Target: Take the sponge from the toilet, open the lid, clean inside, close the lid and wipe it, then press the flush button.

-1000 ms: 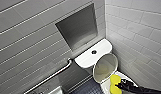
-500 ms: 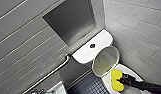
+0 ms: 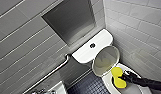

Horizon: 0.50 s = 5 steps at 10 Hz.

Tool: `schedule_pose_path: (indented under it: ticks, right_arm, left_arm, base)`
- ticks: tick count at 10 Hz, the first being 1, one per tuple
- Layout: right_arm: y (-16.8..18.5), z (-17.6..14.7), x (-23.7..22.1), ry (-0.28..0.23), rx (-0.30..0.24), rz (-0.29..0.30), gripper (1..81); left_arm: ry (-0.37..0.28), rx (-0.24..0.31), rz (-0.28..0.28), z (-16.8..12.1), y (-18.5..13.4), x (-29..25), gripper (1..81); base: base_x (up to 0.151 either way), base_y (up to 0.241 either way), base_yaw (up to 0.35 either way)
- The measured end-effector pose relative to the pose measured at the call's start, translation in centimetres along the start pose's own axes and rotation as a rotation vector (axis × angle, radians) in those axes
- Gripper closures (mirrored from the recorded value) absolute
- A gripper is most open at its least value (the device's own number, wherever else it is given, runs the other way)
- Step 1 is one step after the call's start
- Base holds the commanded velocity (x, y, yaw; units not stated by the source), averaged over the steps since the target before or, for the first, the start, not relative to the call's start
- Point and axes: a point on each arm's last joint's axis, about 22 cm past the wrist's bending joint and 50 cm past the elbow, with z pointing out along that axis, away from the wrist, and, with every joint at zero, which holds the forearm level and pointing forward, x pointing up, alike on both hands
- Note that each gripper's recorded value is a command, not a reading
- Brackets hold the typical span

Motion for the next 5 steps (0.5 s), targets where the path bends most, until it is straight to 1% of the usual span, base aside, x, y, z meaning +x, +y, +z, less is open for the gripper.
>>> schedule_pose_path:
  ticks: [1, 3, 4, 5]
  right_arm:
    - [-0.5, -0.1, -0.1, -0.003, 0.012, 0.0, 81.1]
    - [-2.4, -0.4, -1.0, -0.016, 0.059, 0.015, 81.1]
    - [-2.4, -0.5, -1.2, -0.01, 0.065, 0.02, 81.1]
    - [-1.9, -0.6, -1.5, -0.008, 0.06, 0.025, 81.1]
  left_arm:
    - [-0.001, 0.0, 0.0, 0.0, 0.0, -0.1, 1.0]
    - [0.0, -0.006, 0.0, 0.1, 0.5, 0.0, 1.0]
    - [0.001, -0.014, 0.0, 0.2, 1.2, 0.1, 1.0]
    - [0.001, -0.017, 0.0, 0.3, 1.5, 0.1, 1.0]
  base:
    - [0.0, 0.0, 0.0]
    - [0.0, 0.0, 0.0]
    - [0.0, 0.0, 0.0]
    - [0.0, 0.0, 0.0]
